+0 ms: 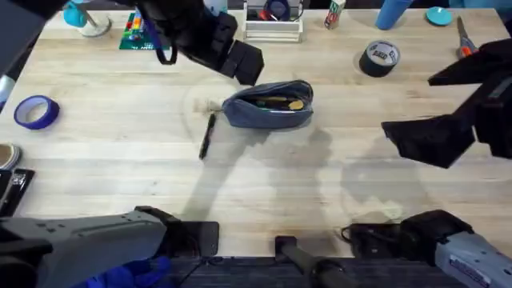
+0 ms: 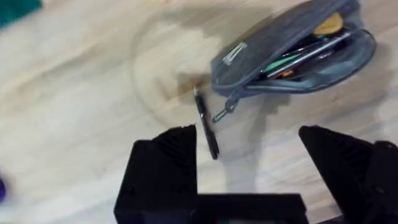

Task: Unzip the bag, pick up the pens from the table one at a time and place them inside, then zip the bag closed.

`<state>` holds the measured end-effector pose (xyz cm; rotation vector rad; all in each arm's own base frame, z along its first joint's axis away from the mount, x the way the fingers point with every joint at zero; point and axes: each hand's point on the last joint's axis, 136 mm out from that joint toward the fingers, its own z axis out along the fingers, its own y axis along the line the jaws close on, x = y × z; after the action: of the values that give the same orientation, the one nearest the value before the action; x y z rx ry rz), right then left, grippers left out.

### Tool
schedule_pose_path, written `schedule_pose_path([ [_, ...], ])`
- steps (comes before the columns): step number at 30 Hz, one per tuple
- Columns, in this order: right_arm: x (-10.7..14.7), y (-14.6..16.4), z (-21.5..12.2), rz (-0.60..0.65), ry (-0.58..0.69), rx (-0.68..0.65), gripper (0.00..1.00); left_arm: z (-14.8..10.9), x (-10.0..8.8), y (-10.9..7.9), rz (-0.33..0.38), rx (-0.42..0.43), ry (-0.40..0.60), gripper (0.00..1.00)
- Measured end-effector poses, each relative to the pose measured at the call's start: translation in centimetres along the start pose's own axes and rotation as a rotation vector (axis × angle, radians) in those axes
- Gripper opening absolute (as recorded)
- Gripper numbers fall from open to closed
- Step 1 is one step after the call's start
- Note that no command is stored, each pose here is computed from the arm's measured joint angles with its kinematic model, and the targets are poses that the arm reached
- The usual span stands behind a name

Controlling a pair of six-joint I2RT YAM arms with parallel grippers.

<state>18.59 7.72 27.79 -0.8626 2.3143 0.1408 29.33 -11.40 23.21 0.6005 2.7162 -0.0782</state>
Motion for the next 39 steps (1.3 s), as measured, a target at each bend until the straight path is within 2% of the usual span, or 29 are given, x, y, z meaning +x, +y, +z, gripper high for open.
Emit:
schedule_pose_path([
  [4,0.0,0.0,0.0,0.000,0.000,0.000,0.996,0.0,1.2,0.6,-0.088,-0.038,0.049,0.995],
  [11,-0.1,0.0,0.0,-0.001,-0.003,0.001,0.996,-0.2,2.8,0.9,-0.133,-0.058,0.111,0.994],
  [21,-0.2,-0.1,0.0,-0.001,-0.007,0.003,0.996,0.1,2.9,2.4,-0.189,-0.084,0.107,0.994],
  [34,-0.2,-0.1,0.0,-0.001,-0.007,0.003,0.996,5.9,5.2,2.5,-0.219,-0.084,0.166,0.993],
  [39,-0.2,-0.1,0.0,-0.001,-0.007,0.003,0.995,8.4,7.3,3.6,-0.288,-0.065,0.203,0.993],
])
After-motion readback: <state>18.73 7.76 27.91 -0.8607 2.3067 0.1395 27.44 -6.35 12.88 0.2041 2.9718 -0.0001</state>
